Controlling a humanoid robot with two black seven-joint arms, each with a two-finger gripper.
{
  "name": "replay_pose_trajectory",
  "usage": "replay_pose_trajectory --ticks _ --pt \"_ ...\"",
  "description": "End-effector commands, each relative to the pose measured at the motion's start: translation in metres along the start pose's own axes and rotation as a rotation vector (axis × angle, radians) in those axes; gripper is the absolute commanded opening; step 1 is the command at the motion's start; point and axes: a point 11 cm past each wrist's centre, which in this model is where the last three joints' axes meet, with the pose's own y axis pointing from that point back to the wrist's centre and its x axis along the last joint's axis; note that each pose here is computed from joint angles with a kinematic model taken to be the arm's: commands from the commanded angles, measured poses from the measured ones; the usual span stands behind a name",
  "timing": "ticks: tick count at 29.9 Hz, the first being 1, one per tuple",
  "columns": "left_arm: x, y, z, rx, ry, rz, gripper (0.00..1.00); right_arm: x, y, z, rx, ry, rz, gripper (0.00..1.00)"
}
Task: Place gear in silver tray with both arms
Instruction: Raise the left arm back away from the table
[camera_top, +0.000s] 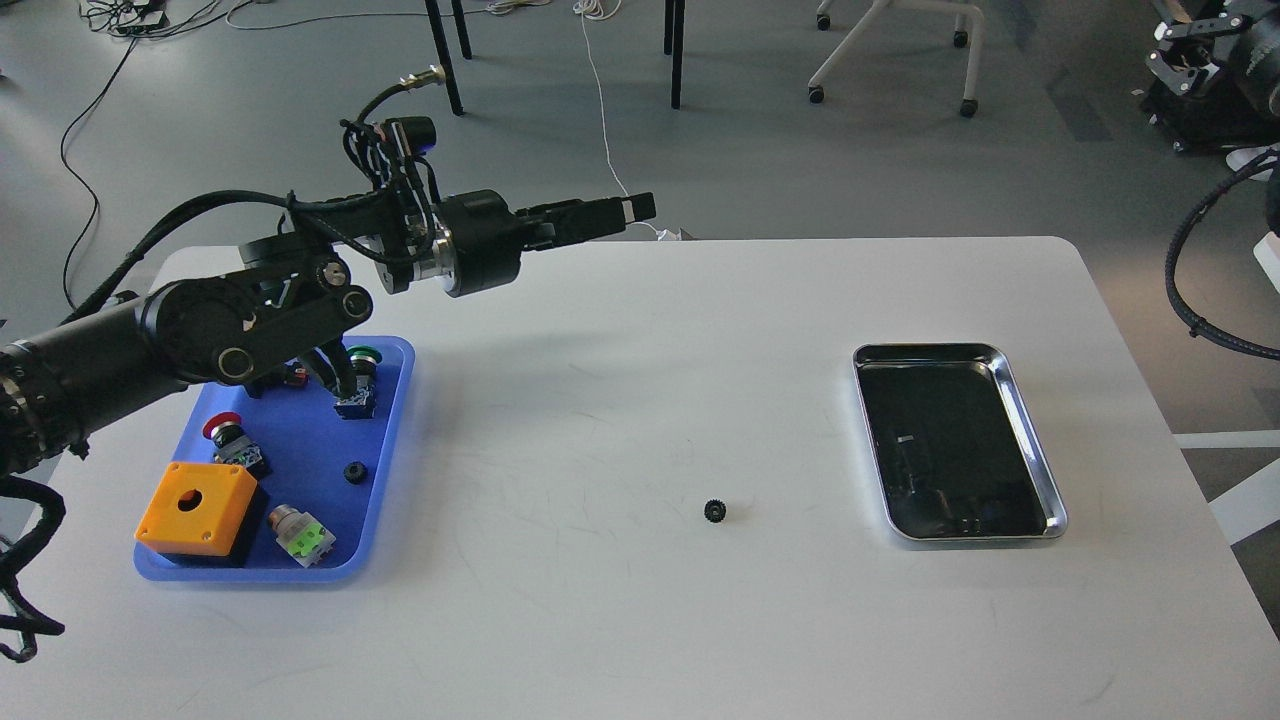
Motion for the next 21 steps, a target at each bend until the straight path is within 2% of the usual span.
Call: replay_pose_trajectory --ticks 1,7,15,16,21 --pt "0.028 0.041 -0.021 0.012 0.249 0.125 0.97 -0.056 -0.026 -0.031 -0.020 0.178 -0.148 1.00" --pt "0.051 0.107 -0.060 0.032 0.524 0.322 0.98 -0.157 -0.056 -0.017 -0.080 0.392 -0.371 1.00" --pt "0.094 0.155 -0.054 -0.209 0.865 0.561 0.98 -0.299 -0.063 0.042 -0.188 0.825 -0.708 1.00" --pt "0.099 0.160 -0.053 -0.231 0.884 0.587 0.98 -0.311 -0.060 0.050 -0.203 0.871 -0.745 1.00" --pt "0.109 0.168 -0.050 -0.261 0.912 0.623 0.98 -0.314 -0.045 0.080 -0.298 1.104 -0.861 0.99"
